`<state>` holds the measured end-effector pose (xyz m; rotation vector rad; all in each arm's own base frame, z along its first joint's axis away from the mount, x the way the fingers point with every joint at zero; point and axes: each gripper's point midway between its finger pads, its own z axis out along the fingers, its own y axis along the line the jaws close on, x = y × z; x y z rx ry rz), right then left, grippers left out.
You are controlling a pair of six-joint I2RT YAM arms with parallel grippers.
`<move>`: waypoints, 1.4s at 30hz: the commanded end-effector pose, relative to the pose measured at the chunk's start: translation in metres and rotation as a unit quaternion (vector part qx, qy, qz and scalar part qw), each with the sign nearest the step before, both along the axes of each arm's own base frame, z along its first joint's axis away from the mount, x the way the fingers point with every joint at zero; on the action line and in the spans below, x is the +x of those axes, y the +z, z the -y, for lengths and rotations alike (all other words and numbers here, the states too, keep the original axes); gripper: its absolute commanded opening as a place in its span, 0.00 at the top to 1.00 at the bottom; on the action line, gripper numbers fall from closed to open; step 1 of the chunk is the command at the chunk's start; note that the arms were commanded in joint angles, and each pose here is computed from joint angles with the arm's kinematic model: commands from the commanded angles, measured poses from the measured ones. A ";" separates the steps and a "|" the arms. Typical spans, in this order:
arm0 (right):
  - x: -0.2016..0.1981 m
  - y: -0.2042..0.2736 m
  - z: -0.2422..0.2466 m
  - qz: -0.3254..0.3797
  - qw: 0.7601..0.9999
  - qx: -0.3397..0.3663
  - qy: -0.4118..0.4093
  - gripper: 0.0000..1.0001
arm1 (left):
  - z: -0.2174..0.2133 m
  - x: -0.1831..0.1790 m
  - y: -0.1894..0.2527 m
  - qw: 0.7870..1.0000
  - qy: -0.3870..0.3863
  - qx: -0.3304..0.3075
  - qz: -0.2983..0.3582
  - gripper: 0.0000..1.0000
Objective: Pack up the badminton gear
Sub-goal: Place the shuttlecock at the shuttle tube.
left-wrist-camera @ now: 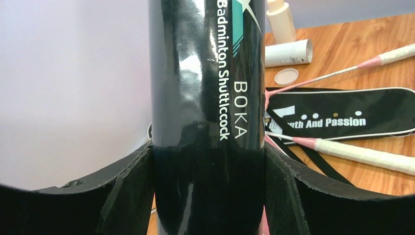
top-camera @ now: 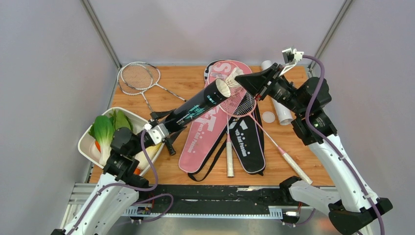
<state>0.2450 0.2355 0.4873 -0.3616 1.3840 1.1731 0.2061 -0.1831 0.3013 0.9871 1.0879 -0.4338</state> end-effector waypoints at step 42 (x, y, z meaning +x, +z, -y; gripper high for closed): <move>-0.062 -0.032 -0.048 -0.081 0.981 0.055 0.166 1.00 | 0.012 -0.002 0.032 0.996 -0.038 0.004 0.075 0.95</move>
